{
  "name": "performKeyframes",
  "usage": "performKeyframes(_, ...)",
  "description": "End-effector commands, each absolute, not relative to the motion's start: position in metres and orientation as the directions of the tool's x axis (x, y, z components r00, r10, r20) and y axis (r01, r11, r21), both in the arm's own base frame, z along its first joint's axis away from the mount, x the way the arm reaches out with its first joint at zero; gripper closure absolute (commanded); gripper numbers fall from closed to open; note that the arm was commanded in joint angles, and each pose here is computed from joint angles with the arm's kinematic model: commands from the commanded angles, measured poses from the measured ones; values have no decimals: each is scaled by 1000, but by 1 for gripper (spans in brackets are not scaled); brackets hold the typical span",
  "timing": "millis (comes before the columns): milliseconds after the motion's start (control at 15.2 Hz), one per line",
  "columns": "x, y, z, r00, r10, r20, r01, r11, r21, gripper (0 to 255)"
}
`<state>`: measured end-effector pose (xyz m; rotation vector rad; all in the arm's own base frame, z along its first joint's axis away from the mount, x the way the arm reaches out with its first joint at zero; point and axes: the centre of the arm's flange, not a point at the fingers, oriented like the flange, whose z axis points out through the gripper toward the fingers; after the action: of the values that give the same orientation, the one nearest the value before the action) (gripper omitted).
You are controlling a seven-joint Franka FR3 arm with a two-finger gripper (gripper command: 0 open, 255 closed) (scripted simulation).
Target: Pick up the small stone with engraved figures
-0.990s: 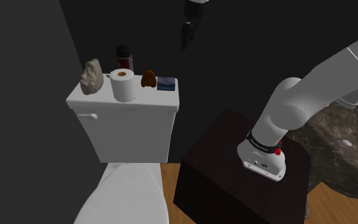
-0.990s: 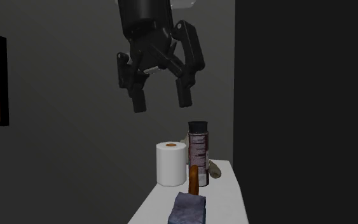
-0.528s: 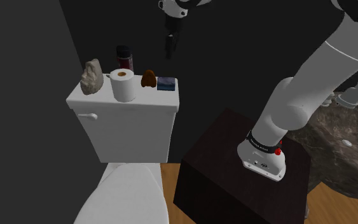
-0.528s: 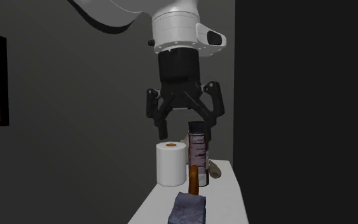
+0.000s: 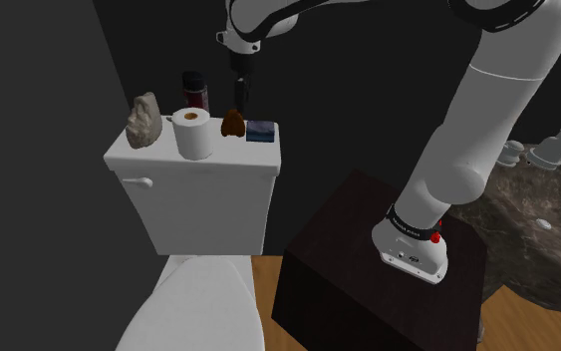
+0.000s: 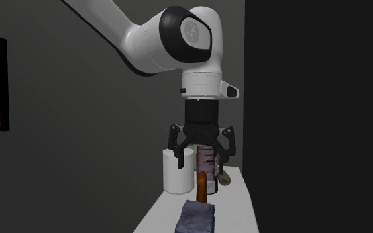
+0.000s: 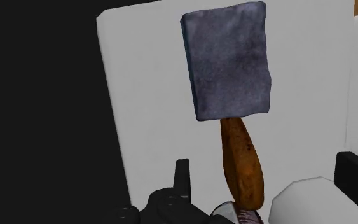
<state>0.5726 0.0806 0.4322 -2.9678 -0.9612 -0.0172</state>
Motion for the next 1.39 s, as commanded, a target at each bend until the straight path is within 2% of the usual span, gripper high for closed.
performKeyframes(0, 581, 86, 419, 798, 603, 14, 603, -797, -26, 0)
performKeyframes(528, 581, 86, 384, 798, 603, 14, 603, -797, -26, 0)
performKeyframes(594, 581, 85, 384, 798, 603, 14, 603, -797, -26, 255)
performKeyframes(1320, 581, 86, 395, 798, 603, 14, 603, -797, -26, 255)
